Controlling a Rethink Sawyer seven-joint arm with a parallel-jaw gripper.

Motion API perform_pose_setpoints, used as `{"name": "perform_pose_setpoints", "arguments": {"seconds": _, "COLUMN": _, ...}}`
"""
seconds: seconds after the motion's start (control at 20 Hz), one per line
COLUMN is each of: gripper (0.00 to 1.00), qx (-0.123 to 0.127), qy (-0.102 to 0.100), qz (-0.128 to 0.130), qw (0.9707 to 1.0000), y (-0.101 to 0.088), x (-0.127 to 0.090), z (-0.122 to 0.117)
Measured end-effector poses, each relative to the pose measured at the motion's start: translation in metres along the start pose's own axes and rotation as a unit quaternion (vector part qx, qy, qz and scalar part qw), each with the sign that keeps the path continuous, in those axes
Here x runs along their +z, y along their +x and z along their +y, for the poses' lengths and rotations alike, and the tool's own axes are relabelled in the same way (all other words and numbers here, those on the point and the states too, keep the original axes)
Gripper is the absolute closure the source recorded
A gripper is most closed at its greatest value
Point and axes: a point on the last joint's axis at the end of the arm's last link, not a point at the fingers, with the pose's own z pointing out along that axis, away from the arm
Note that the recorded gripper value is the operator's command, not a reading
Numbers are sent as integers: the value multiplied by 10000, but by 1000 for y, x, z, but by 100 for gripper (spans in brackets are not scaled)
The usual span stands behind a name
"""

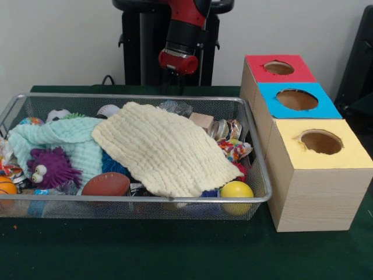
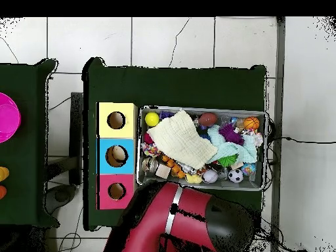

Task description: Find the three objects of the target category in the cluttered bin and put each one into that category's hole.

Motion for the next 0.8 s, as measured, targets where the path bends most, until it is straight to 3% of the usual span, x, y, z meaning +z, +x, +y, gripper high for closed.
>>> {"name": "perform_pose_setpoints", "arguments": {"seconds": 0.2, "gripper": 0, "qx": 26, "qy": -52, "qz": -265, "qw": 9996, "y": -9, "x": 9, "z": 6}}
{"name": "perform_pose_setpoints", "arguments": {"seconds": 0.8, "gripper": 0, "qx": 96, "qy": 131, "qz": -132, "qw": 9998, "y": -12, "x": 10, "z": 10}}
